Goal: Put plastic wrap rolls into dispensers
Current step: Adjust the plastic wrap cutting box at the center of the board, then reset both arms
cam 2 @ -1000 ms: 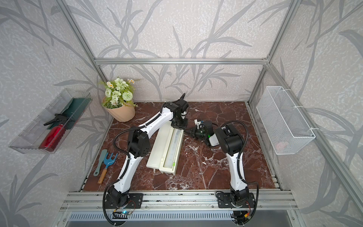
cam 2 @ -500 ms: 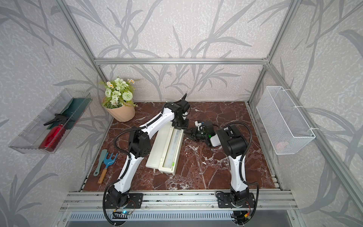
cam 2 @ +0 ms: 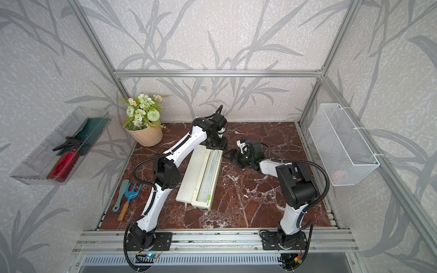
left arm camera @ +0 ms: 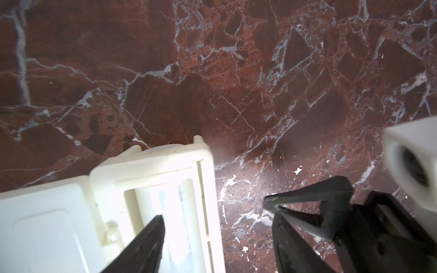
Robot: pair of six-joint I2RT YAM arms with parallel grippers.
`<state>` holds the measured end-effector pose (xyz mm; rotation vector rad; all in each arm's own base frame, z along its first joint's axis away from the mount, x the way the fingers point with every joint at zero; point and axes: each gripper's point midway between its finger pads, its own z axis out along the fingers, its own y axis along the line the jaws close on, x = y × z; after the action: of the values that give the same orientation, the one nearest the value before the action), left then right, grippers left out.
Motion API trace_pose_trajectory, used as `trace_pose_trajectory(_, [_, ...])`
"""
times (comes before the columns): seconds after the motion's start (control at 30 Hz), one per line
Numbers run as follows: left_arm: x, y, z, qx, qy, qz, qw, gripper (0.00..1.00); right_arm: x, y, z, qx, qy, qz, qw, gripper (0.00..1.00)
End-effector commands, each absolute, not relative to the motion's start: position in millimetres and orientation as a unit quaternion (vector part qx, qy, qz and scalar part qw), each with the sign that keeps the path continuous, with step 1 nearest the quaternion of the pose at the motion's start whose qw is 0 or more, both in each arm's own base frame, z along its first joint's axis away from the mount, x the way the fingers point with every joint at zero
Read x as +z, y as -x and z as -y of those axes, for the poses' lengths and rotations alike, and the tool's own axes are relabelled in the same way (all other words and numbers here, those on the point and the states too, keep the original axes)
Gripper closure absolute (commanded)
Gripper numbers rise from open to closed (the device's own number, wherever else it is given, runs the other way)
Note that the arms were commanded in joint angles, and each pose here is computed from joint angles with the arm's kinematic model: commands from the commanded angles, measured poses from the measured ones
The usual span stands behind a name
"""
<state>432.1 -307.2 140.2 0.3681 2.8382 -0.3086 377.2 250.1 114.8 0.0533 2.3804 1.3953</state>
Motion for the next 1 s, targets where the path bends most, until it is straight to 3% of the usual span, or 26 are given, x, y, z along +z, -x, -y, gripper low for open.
trace_pose_trajectory(0.0, [188.6, -424.9, 274.1, -0.078, -0.131, -0.973, 0.175, 0.18, 138.3, -372.9, -225.2, 0.402, 0.032, -0.881, 0.249, 0.03])
trace_pose_trajectory(0.03, [191.2, -425.1, 266.3, -0.075, -0.128, -0.972, 0.183, 0.14, 145.2, -372.8, -217.9, 0.382, 0.040, -0.884, 0.267, 0.01])
trace_pose_trajectory(0.07, [194.7, -425.4, 258.6, -0.074, -0.123, -0.970, 0.195, 0.03, 151.2, -372.5, -210.4, 0.364, 0.045, -0.886, 0.283, 0.01])
trace_pose_trajectory(0.1, [196.3, -425.1, 253.2, -0.078, -0.119, -0.968, 0.206, 0.01, 156.2, -372.5, -204.0, 0.352, 0.049, -0.887, 0.296, 0.01])
trace_pose_trajectory(0.4, [188.8, -416.6, 166.0, -0.054, -0.069, -0.950, 0.301, 0.01, 175.5, -382.0, -134.4, 0.232, 0.018, -0.886, 0.401, 0.01])
trace_pose_trajectory(0.67, [186.6, -395.3, 85.7, 0.009, -0.068, -0.881, 0.468, 0.01, 167.0, -377.9, -69.0, 0.056, 0.029, -0.868, 0.493, 0.01])
trace_pose_trajectory(0.97, [155.1, -369.8, 21.4, 0.052, -0.033, -0.850, 0.522, 0.01, 159.5, -371.9, -33.7, -0.056, 0.034, -0.808, 0.585, 0.01])
